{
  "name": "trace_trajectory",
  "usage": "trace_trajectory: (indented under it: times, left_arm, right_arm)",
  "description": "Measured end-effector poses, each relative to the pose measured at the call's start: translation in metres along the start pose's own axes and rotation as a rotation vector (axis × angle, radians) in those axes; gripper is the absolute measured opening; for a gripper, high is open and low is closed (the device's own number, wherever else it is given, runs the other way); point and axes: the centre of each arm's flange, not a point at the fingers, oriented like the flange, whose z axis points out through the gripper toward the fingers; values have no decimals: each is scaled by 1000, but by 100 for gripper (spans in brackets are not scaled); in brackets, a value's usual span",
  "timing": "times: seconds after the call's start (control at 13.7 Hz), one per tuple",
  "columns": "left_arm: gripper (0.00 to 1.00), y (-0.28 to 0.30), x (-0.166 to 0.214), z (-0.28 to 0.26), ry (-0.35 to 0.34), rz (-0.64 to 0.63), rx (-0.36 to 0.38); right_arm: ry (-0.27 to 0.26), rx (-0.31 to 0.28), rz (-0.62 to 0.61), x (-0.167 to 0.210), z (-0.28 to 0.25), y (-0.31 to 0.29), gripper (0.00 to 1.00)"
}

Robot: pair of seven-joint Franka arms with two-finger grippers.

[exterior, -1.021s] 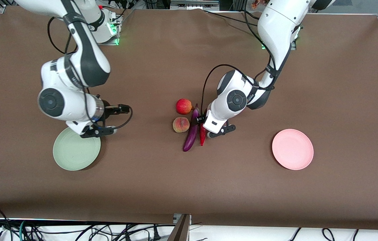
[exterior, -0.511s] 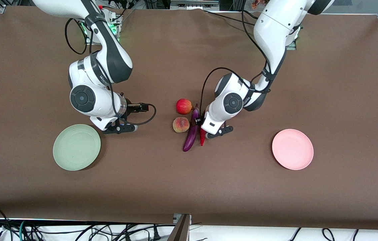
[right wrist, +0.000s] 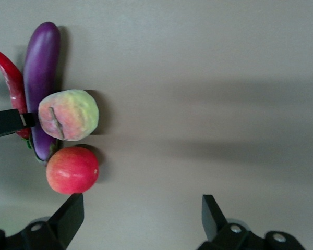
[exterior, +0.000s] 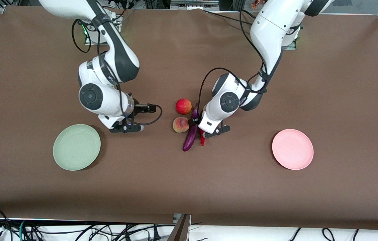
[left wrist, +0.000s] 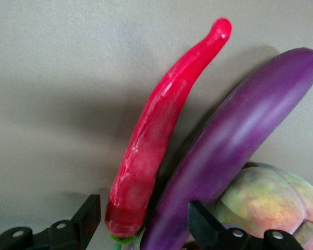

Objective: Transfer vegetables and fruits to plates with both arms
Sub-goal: 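Lift the chili with the left gripper while the right gripper grasps the apple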

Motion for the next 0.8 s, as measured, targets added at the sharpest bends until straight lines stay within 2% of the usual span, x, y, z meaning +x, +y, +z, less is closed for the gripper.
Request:
trace_trajectory:
  times: [0.07,0.15,0.22,0.29,0.44,0.51,0.58,0.73,0.8]
  left_arm:
    - [81,-1,3,-2,4,-4,-2]
    - [86,-2,8,-5,10,-9,-6]
    - [96,-3,12,-8,15,-14,-10]
    - [100,-4,16,-10,18,-19,-12]
    - [100,-6,18,-10,19,-23,-11]
    - [96,-6,18,-9,18,-23,-10]
    - [88,-7,18,-7,15,-14,-7]
    - [64,-7,16,-4,12,22,-3]
    - [57,-7,15,-2,10,32,-2]
  right_arm:
    - [7,0,7,-2,4,-7,100]
    - [14,1,10,-3,7,-14,100]
    - [18,1,19,-5,10,-19,100]
    - [23,3,27,-6,11,-23,100]
    - [37,7,47,-9,15,-33,100]
    - [43,8,57,-11,19,-40,100]
    - [51,10,62,-13,23,-47,100]
    - [59,10,69,-18,34,-61,100]
    - [64,11,68,-20,41,-67,100]
